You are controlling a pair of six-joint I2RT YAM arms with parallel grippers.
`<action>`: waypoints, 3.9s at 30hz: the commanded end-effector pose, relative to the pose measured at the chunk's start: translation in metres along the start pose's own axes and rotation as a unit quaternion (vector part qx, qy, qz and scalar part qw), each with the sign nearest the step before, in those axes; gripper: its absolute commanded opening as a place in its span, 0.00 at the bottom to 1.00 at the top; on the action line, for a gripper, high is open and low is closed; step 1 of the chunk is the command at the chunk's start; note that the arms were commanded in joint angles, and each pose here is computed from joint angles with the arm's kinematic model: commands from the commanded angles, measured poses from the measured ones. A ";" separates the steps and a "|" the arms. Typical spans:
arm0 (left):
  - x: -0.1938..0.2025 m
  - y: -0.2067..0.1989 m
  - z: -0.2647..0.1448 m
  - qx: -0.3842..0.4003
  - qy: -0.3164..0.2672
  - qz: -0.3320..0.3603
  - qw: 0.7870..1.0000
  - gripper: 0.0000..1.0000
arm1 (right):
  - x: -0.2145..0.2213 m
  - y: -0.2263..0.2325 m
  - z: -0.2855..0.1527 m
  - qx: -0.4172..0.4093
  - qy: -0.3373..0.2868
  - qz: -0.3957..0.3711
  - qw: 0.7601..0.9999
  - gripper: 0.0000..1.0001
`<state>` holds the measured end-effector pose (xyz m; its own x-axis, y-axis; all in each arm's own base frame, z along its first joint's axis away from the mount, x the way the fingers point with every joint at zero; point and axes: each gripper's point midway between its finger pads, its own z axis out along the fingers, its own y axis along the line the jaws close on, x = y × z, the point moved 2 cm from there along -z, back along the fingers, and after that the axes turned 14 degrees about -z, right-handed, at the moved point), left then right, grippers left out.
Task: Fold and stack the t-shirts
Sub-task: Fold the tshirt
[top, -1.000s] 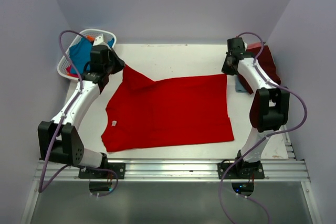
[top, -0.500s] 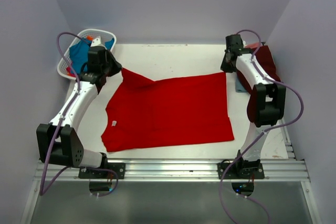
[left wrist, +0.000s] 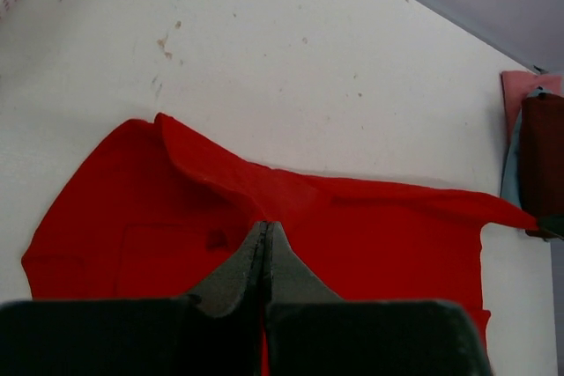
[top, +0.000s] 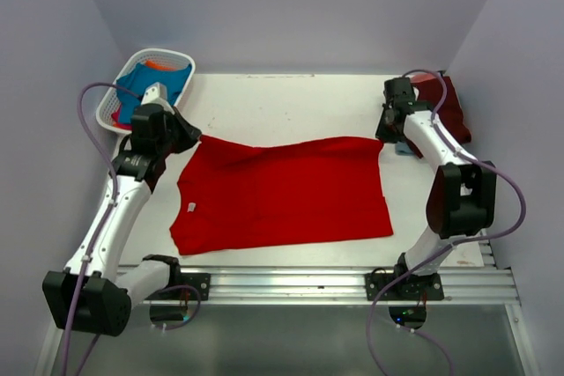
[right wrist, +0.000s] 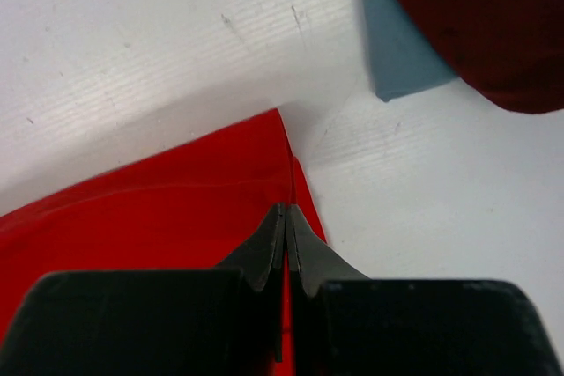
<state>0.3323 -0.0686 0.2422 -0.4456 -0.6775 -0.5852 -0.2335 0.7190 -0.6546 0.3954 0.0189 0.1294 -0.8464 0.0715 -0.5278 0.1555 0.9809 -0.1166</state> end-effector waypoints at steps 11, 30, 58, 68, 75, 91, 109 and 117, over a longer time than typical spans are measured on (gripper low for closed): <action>0.059 0.037 -0.069 -0.012 0.055 -0.059 0.997 0.00 | 0.041 -0.005 -0.027 -0.020 0.002 0.009 1.000 0.00; 0.109 0.084 -0.081 -0.061 0.095 -0.092 0.989 0.00 | 0.071 -0.003 -0.011 -0.007 0.038 -0.001 0.999 0.00; 0.101 0.095 -0.066 -0.074 0.061 -0.072 0.993 0.00 | 0.135 0.282 -0.133 -0.323 -0.067 -0.307 0.893 0.45; 0.104 0.099 -0.049 -0.070 0.061 -0.064 0.994 0.00 | 0.157 0.344 -0.154 -0.346 -0.074 -0.367 0.860 0.42; 0.093 0.100 -0.039 -0.075 0.037 -0.057 0.995 0.00 | 0.169 0.377 -0.159 -0.354 -0.075 -0.391 0.846 0.42; 0.075 0.099 -0.004 -0.088 0.004 -0.050 0.995 0.00 | 0.194 0.417 -0.140 -0.358 -0.055 -0.415 0.835 0.38; 0.072 0.100 0.015 -0.096 0.002 -0.059 0.994 0.00 | 0.218 0.436 -0.123 -0.362 -0.029 -0.410 0.836 0.35; 0.071 0.100 0.018 -0.095 0.001 -0.063 0.993 0.00 | 0.227 0.444 -0.115 -0.358 -0.019 -0.409 0.839 0.32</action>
<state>0.2739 -0.0511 0.1051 -0.4640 -0.7538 -0.4653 -0.4828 0.6556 -0.5807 0.2171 0.4805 0.0512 -0.4981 -0.6833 -0.5338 -0.8269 0.5596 0.0554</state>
